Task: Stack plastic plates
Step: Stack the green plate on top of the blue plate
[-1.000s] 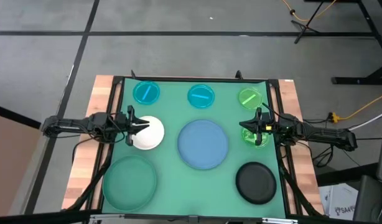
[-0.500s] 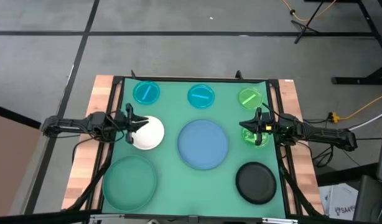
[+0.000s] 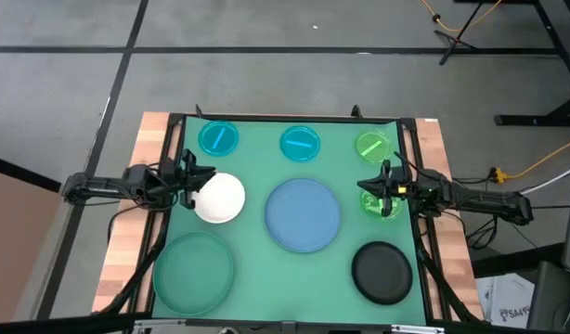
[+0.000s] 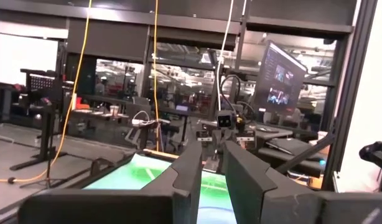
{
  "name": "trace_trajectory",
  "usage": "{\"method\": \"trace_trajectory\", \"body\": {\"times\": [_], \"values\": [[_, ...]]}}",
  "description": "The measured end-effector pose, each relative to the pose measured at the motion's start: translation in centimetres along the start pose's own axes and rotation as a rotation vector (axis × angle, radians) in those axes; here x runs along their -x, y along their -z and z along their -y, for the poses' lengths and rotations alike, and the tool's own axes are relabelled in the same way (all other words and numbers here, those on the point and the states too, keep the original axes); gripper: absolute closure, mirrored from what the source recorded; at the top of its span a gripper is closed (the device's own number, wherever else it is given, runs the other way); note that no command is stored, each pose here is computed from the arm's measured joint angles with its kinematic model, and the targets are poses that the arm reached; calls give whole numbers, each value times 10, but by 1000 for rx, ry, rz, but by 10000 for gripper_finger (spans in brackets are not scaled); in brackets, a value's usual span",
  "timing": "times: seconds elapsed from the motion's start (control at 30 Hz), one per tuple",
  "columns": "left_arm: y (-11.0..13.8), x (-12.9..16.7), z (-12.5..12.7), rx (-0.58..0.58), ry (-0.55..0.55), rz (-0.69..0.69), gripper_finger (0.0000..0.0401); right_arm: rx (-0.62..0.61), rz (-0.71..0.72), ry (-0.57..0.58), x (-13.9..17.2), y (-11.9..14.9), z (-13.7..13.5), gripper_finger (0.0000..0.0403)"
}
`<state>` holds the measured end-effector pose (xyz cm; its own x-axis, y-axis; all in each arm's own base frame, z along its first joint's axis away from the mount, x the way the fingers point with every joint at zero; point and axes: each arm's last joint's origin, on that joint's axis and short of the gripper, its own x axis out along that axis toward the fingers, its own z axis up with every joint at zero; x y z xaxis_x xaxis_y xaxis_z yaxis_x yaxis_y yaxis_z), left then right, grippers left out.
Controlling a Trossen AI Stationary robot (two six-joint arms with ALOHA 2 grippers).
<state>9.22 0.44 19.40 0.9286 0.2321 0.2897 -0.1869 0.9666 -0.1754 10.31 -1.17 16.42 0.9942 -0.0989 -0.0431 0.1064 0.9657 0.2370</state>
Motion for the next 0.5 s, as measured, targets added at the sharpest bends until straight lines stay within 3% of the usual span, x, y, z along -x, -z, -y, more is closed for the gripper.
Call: {"method": "trace_trajectory", "body": {"times": [0.5], "values": [[10,-5,0,-21,-10,-92,340,-46,-33,-23,-37,-10,-3,402]]}}
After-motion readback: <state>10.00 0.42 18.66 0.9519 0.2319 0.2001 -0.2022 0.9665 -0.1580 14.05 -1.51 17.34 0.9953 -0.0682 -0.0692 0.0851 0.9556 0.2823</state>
